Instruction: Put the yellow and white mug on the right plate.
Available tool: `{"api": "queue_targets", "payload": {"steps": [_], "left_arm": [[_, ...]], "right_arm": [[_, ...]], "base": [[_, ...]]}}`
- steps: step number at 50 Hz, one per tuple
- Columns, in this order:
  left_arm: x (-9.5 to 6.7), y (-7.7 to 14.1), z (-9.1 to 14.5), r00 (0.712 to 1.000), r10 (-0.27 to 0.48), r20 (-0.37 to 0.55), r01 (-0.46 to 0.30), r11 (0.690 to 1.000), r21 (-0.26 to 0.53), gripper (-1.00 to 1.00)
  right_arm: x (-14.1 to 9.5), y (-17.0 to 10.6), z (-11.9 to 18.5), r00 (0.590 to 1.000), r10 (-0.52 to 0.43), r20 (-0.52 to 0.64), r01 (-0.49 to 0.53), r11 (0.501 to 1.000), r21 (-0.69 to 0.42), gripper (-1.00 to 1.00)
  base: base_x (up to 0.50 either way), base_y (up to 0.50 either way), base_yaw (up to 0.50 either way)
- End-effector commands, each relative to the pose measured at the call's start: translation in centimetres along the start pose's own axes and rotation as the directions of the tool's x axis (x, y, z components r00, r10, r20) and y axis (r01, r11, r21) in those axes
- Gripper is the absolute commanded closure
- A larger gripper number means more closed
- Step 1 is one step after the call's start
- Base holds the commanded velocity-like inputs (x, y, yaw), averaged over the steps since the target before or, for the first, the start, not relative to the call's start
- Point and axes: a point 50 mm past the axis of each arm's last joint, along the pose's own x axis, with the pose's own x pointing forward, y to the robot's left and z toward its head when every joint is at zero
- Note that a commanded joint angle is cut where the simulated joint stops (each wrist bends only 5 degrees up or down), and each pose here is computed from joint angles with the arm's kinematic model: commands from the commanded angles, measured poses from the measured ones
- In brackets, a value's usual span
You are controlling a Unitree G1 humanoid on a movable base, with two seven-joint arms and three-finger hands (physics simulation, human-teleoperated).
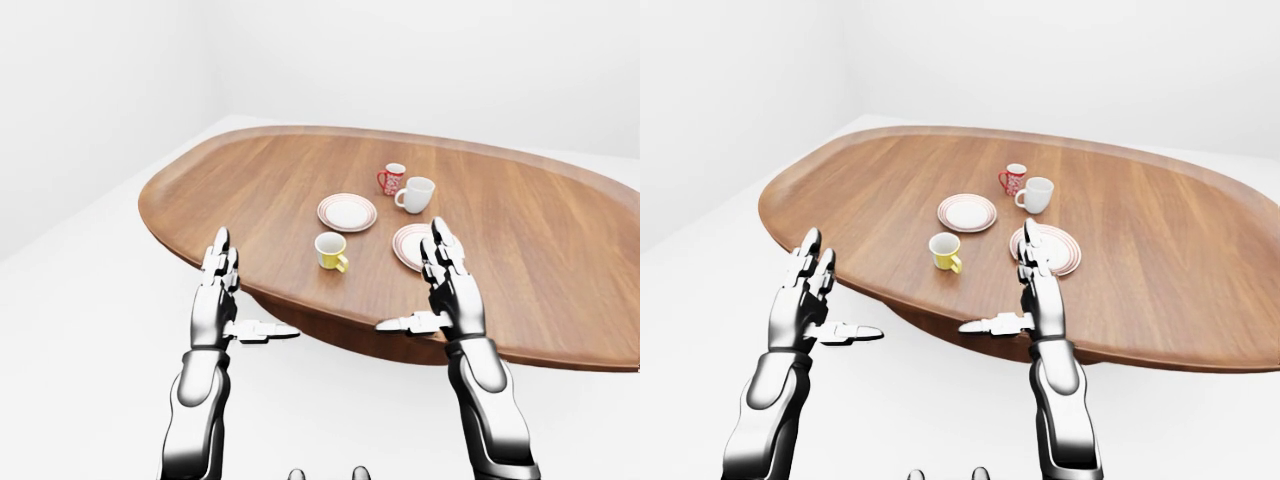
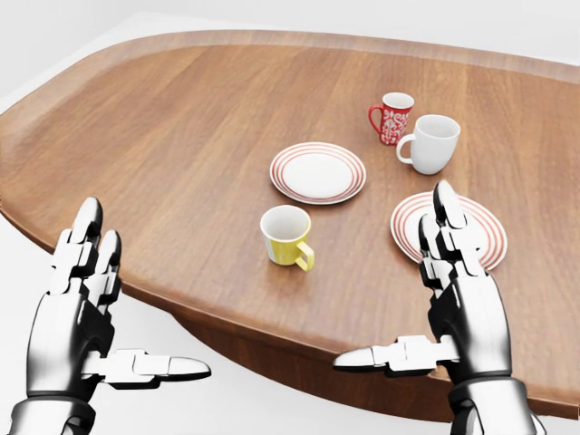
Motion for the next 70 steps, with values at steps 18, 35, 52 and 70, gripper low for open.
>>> {"api": "queue_targets", "payload": {"steps": [18,35,52,70], "left_arm": [[0.0,-0.1,0.1,1.000,-0.006,0.004,0.006,1.000,-0.004,-1.00],[0.0,-0.2,0.1,1.000,-0.010,0.002,0.010,1.000,-0.007,-1.00],[-0.1,-0.3,0.0,1.000,-0.015,-0.001,0.015,1.000,-0.007,-1.00],[-0.1,-0.4,-0.2,1.000,-0.016,-0.010,0.016,1.000,-0.008,-1.00]], "right_arm": [[0.0,0.1,-0.2,1.000,0.019,-0.006,-0.019,1.000,0.011,-1.00],[-0.2,0.4,-0.4,0.999,0.030,-0.018,-0.030,1.000,0.009,-1.00],[-0.6,0.7,-0.2,0.998,0.062,-0.014,-0.061,0.998,0.011,-1.00],[-0.3,0.4,-0.4,0.999,0.034,-0.021,-0.034,0.999,-0.001,-1.00]], "base": [[0.47,0.16,0.00],[0.29,0.03,0.00],[0.15,-0.03,0.00],[0.16,0.04,0.00]]}}
